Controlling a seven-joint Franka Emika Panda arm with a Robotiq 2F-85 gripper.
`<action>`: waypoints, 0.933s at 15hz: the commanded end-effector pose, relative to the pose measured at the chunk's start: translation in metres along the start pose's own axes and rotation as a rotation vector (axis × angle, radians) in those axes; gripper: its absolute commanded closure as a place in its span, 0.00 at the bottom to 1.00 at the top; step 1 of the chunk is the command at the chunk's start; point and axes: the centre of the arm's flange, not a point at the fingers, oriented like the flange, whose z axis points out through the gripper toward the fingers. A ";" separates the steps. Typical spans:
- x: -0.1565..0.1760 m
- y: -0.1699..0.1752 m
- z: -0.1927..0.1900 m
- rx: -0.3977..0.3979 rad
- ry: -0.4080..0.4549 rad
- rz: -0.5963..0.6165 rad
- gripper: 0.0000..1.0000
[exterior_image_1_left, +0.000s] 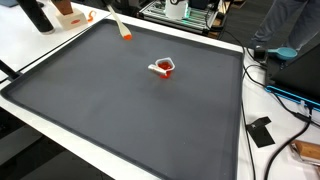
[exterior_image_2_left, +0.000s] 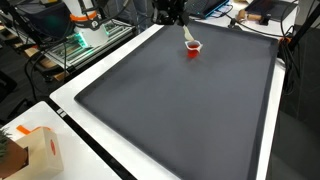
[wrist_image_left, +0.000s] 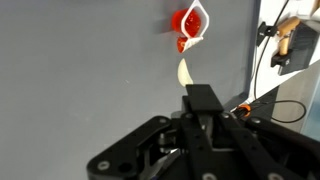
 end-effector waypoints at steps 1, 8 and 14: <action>-0.002 -0.012 0.007 -0.129 -0.020 -0.005 0.97; -0.004 -0.054 0.042 -0.359 -0.079 -0.110 0.97; -0.004 -0.080 0.067 -0.524 -0.088 -0.189 0.97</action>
